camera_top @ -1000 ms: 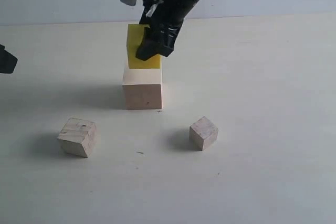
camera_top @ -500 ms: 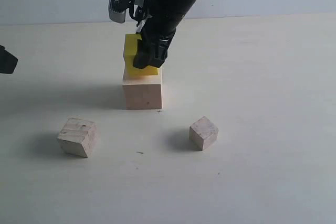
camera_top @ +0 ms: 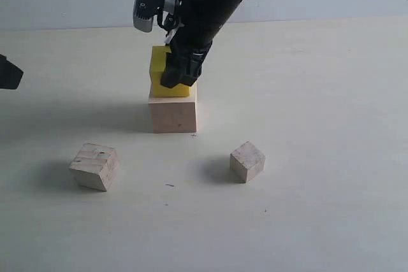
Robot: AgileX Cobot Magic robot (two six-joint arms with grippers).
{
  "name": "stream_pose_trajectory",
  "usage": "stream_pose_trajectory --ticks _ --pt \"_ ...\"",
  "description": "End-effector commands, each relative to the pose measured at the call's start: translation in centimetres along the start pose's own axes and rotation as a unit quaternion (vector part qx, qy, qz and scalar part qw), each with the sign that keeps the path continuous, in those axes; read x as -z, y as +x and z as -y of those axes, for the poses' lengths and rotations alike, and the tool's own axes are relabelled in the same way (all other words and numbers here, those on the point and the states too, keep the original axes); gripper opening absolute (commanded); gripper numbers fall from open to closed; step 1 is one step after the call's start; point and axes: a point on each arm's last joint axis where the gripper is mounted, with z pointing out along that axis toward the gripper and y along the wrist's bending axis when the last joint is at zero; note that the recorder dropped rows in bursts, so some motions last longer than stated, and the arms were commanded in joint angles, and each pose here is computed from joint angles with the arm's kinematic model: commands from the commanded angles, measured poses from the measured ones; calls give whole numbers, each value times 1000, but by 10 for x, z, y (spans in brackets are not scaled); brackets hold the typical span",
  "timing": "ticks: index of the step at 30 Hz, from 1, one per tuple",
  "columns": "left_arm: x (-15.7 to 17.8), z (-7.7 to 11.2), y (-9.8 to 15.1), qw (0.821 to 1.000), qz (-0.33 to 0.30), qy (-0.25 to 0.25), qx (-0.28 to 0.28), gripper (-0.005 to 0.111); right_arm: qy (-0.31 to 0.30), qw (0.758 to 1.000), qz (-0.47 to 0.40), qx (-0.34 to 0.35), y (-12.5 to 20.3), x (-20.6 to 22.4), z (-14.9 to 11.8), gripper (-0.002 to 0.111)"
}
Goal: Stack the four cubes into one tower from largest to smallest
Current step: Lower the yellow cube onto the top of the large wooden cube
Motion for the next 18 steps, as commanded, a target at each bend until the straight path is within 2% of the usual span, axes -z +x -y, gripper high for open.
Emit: stream_pose_trajectory --ticks 1,14,18 --pt "2 0 -1 1000 7 2 1 0 0 1000 7 -3 -1 4 2 0" --pt "2 0 -1 1000 7 2 1 0 -4 1000 1 10 1 4 1 0" --pt "2 0 -1 1000 7 2 -6 0 -6 1000 0 10 1 4 0 10"
